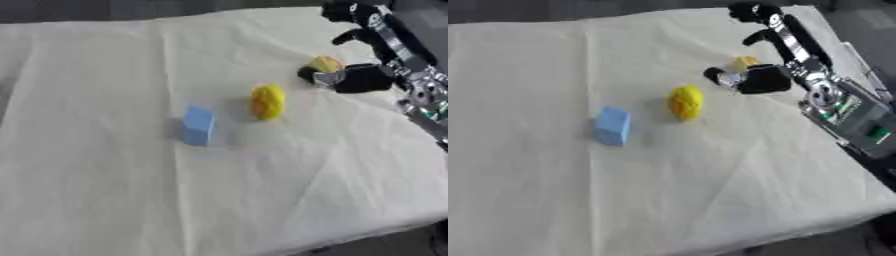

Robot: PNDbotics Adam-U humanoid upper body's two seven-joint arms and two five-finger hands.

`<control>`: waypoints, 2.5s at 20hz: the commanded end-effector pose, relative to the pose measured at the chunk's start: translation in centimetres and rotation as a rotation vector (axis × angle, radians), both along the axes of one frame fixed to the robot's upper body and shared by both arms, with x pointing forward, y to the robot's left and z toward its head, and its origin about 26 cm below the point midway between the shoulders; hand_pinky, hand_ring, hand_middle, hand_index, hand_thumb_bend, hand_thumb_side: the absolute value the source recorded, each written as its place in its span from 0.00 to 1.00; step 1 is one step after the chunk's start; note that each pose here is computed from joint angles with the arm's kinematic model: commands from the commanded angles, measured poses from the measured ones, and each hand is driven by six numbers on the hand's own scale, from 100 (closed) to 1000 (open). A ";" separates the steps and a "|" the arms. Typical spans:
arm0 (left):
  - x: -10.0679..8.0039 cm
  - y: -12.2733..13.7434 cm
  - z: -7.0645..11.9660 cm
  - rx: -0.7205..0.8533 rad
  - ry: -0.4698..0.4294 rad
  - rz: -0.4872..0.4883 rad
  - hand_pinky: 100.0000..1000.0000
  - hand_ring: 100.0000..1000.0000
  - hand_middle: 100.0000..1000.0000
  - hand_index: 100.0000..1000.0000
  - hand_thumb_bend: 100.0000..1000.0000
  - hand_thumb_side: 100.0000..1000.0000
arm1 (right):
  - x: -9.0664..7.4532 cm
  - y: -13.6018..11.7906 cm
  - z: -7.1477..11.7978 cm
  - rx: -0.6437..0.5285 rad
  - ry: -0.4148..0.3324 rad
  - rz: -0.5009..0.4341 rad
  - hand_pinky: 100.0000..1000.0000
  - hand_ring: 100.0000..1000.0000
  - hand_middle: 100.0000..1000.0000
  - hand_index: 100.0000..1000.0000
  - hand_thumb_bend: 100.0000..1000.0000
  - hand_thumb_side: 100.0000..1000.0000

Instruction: Pick up the objects with one hand, pass them to the other hand, and then place them into the box on the other side of the table.

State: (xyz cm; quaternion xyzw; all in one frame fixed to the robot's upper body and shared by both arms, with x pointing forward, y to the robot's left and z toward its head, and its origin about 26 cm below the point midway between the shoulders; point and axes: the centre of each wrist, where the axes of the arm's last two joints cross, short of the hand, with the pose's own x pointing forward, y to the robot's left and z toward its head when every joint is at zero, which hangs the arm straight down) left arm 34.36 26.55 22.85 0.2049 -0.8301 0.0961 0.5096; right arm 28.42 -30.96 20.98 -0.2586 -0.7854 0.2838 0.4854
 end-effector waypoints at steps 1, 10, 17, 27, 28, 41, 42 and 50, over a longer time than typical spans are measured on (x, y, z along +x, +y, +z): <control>-0.2 1.7 1.4 0.030 -0.027 0.052 0.67 0.78 0.73 0.82 0.11 0.69 | 0.0 0.7 0.6 -0.058 0.026 0.012 0.68 0.88 0.79 0.85 0.52 0.08; -0.3 3.9 3.2 0.157 0.002 0.106 0.69 0.78 0.73 0.83 0.09 0.66 | 0.6 3.7 0.6 -0.163 0.144 0.062 0.70 0.88 0.78 0.83 0.52 0.09; -0.3 3.4 5.2 0.277 0.030 0.064 0.69 0.78 0.73 0.83 0.08 0.63 | 0.9 5.9 0.9 -0.197 0.210 0.114 0.70 0.88 0.79 0.84 0.53 0.09; -0.1 1.5 7.7 0.420 0.076 -0.020 0.70 0.78 0.74 0.83 0.07 0.58 | 1.0 7.7 0.6 -0.200 0.292 0.102 0.70 0.88 0.79 0.84 0.57 0.11; -0.1 1.3 8.0 0.435 0.080 -0.027 0.70 0.78 0.74 0.83 0.07 0.58 | 1.0 7.9 0.5 -0.199 0.303 0.099 0.70 0.88 0.79 0.84 0.57 0.11; 0.1 -0.3 9.2 0.486 0.080 -0.078 0.71 0.78 0.74 0.83 0.07 0.58 | 0.8 9.3 -0.4 -0.147 0.435 -0.015 0.70 0.88 0.76 0.85 0.64 0.14; 0.1 -0.4 9.2 0.485 0.079 -0.079 0.71 0.78 0.74 0.83 0.07 0.58 | 0.8 9.3 -0.5 -0.148 0.440 -0.023 0.70 0.88 0.76 0.84 0.64 0.14; 0.1 -0.5 9.1 0.469 0.070 -0.081 0.70 0.78 0.74 0.83 0.06 0.60 | 0.8 9.4 -0.7 -0.171 0.444 -0.105 0.72 0.88 0.75 0.83 0.61 0.12</control>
